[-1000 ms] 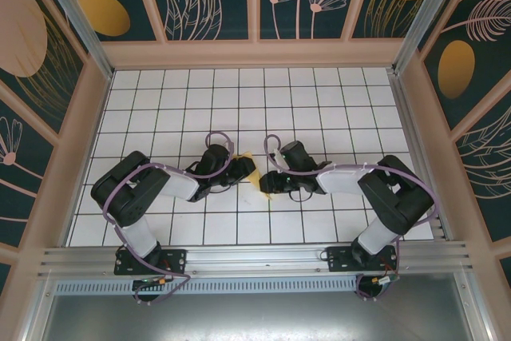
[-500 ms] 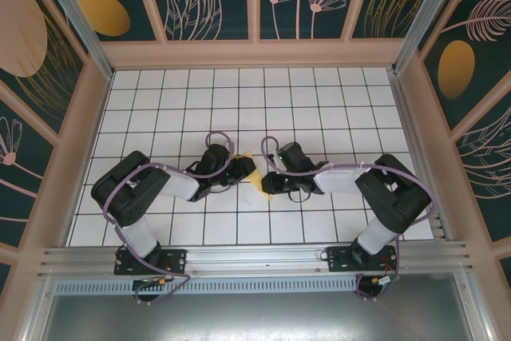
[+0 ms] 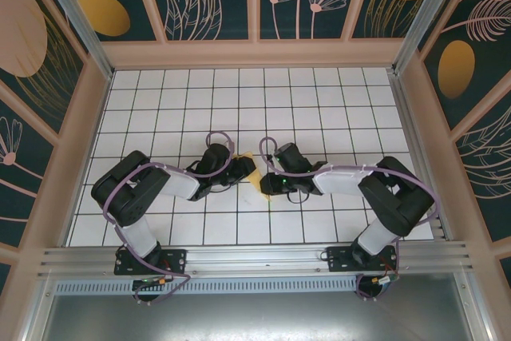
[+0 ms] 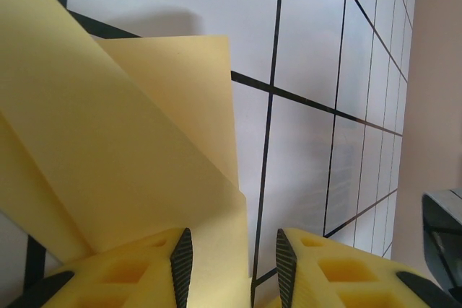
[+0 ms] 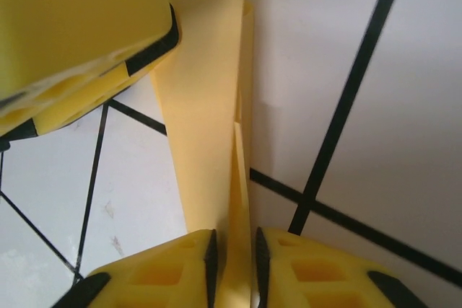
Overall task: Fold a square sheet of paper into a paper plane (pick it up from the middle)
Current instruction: Fold the wing for the fifth time at the center of the table.
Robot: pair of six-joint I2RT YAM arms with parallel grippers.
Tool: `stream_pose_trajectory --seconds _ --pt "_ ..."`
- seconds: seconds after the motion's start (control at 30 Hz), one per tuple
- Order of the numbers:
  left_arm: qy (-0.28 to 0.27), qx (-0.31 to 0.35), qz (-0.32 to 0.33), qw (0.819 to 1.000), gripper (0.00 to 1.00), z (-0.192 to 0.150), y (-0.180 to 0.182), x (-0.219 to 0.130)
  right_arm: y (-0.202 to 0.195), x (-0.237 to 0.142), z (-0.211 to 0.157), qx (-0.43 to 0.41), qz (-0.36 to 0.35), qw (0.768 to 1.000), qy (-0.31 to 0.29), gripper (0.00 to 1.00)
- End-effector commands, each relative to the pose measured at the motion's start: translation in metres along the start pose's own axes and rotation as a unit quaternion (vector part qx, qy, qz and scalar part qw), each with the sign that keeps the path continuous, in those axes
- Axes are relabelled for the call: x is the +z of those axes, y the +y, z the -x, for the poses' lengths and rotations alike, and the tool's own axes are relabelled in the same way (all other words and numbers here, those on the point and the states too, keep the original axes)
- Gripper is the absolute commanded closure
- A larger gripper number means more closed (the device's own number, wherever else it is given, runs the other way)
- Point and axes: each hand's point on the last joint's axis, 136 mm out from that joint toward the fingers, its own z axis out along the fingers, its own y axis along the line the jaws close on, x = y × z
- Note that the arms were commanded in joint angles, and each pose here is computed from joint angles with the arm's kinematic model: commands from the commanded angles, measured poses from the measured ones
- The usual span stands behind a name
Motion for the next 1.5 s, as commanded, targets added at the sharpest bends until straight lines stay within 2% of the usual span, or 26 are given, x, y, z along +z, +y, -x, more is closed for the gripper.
stream_pose_trajectory --seconds 0.0,0.1,0.2,0.27,0.3,0.6,0.9,1.27,1.47 --pt "0.020 -0.001 0.085 0.996 0.62 -0.013 0.049 0.008 0.017 -0.026 0.017 0.012 0.023 0.999 -0.030 0.71" --pt "0.022 0.001 0.087 0.996 0.62 -0.013 0.049 0.008 0.031 -0.046 0.033 0.013 0.056 0.997 -0.059 0.68" --pt "0.022 0.001 0.087 0.996 0.62 -0.012 0.049 0.009 0.057 -0.052 0.030 -0.009 0.127 0.991 -0.044 0.79" --pt "0.023 0.001 0.088 0.996 0.62 -0.012 0.050 0.009 0.066 -0.048 0.024 -0.008 0.156 0.987 -0.025 0.88" --pt "0.022 0.000 0.088 0.996 0.62 -0.012 0.049 0.010 0.070 -0.045 0.022 -0.009 0.163 0.986 -0.018 0.89" --pt "0.026 -0.001 0.092 0.995 0.62 -0.013 0.051 0.010 0.055 -0.010 0.010 -0.005 0.120 0.993 0.022 0.92" --pt "0.026 0.001 0.094 0.995 0.62 -0.013 0.051 0.011 0.010 0.007 -0.001 0.033 0.053 0.997 0.037 0.93" --pt "0.027 0.001 0.096 0.995 0.63 -0.013 0.052 0.011 -0.005 0.009 -0.020 0.065 0.076 0.994 0.052 0.93" --pt "0.021 -0.003 0.102 0.995 0.63 -0.013 0.057 0.009 -0.022 0.010 -0.038 0.089 0.049 0.993 0.064 0.93"
